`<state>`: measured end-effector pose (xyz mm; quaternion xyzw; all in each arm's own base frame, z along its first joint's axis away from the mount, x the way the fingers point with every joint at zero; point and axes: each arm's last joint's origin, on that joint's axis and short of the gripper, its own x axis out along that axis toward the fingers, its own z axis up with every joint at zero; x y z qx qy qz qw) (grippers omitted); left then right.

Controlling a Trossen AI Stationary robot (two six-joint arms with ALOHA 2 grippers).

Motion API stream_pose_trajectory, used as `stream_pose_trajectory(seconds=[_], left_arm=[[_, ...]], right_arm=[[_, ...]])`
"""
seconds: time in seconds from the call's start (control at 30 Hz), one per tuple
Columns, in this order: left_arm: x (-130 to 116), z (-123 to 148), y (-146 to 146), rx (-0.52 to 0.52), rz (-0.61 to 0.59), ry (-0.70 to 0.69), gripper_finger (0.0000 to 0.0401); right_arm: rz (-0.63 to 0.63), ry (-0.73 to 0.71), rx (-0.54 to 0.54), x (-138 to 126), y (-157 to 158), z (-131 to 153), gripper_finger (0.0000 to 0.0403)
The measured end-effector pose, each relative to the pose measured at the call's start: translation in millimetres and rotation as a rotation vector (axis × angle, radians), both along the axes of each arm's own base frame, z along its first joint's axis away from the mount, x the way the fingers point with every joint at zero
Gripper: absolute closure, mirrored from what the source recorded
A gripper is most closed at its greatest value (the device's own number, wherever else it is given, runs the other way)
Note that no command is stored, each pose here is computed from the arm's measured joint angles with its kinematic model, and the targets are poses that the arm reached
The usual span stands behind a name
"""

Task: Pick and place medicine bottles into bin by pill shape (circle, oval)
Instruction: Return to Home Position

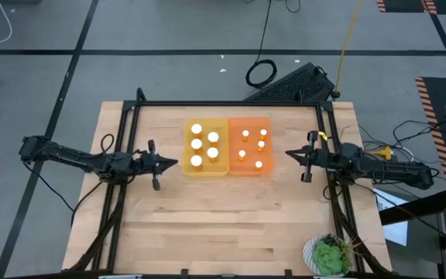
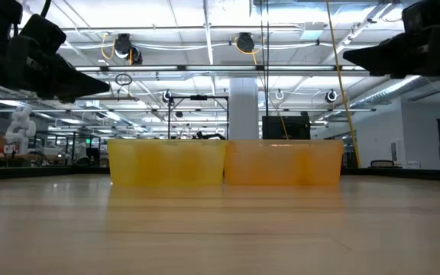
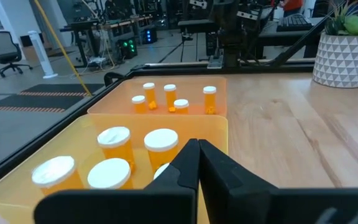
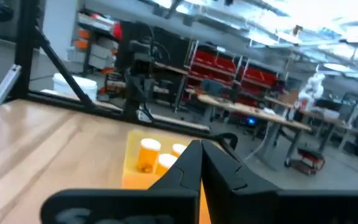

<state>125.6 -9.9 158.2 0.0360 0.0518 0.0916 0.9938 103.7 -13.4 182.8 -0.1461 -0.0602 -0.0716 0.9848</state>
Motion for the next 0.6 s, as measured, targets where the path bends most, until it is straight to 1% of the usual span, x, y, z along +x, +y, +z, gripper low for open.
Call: stream_pose_trajectory(seconds=[0.1,0.27,0.4,0.5,0.6], left_arm=[[0,0,0,0.001,0.0,0.0,0.0394],[0,0,0,0.018,0.006,0.0,0.0394],[0,2,1,0.037,0.025,-0.008,0.0392],[0,3,3,0.047,0.038,-0.018,0.0398],[0,3,4,0.046,0.049,-0.024,0.0394]], right_arm=[[0.003,0.024,0.014,-1,0,-3,0.0403],[0.083,0.057,0.03,-3,4,-6,0.0403],[0.178,0.086,0.036,-4,11,-10,0.0403],[0.199,0.11,0.039,-5,13,-12,0.0403],[0.214,0.104,0.046,-7,15,-12,0.0403]])
